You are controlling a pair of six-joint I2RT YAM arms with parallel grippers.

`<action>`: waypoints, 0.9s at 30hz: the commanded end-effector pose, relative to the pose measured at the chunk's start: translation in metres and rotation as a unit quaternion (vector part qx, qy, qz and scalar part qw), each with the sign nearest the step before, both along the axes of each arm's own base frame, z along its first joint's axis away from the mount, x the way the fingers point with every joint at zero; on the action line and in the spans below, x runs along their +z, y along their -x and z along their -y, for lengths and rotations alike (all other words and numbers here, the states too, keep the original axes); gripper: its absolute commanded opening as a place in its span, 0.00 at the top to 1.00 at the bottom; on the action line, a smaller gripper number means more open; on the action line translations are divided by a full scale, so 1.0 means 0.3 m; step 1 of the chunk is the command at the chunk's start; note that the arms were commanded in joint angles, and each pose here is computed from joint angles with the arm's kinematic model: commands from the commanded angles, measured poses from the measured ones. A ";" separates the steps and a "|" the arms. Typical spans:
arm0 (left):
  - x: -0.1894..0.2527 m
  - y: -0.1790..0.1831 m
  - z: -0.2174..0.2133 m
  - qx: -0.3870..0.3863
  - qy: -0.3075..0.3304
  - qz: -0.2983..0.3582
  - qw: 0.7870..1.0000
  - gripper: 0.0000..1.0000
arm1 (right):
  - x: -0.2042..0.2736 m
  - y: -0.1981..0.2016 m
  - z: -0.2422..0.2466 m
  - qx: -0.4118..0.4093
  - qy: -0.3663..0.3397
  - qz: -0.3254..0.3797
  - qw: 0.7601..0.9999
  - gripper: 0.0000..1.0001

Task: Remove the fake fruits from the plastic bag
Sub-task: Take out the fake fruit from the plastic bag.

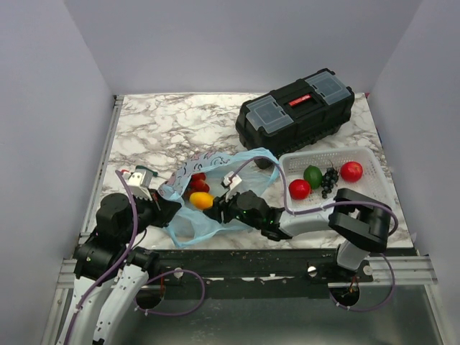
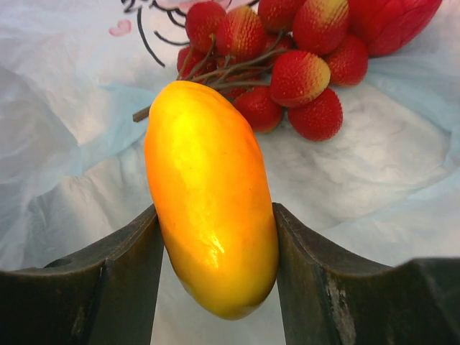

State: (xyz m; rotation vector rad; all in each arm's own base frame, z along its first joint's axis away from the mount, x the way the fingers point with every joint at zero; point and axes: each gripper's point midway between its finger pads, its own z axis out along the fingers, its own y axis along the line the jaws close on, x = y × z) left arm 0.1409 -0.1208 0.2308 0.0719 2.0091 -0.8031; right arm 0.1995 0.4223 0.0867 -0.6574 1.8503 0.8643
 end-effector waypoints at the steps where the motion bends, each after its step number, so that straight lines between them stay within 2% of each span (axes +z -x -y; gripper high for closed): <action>1: -0.015 -0.012 -0.011 0.015 -0.006 -0.014 1.000 1.00 | 0.091 0.000 0.060 -0.029 -0.032 0.010 0.999 0.99; 16: -0.031 -0.022 -0.008 0.017 -0.010 -0.030 0.999 1.00 | 0.365 0.024 0.177 -0.046 -0.092 0.043 0.994 0.99; 21: -0.030 -0.022 -0.014 0.023 -0.010 -0.030 0.999 1.00 | 0.430 0.078 0.199 -0.011 -0.103 0.041 0.994 0.99; 27: -0.019 -0.018 -0.017 0.025 -0.005 -0.017 1.000 1.00 | 0.528 0.093 0.243 -0.012 -0.118 0.053 0.992 0.99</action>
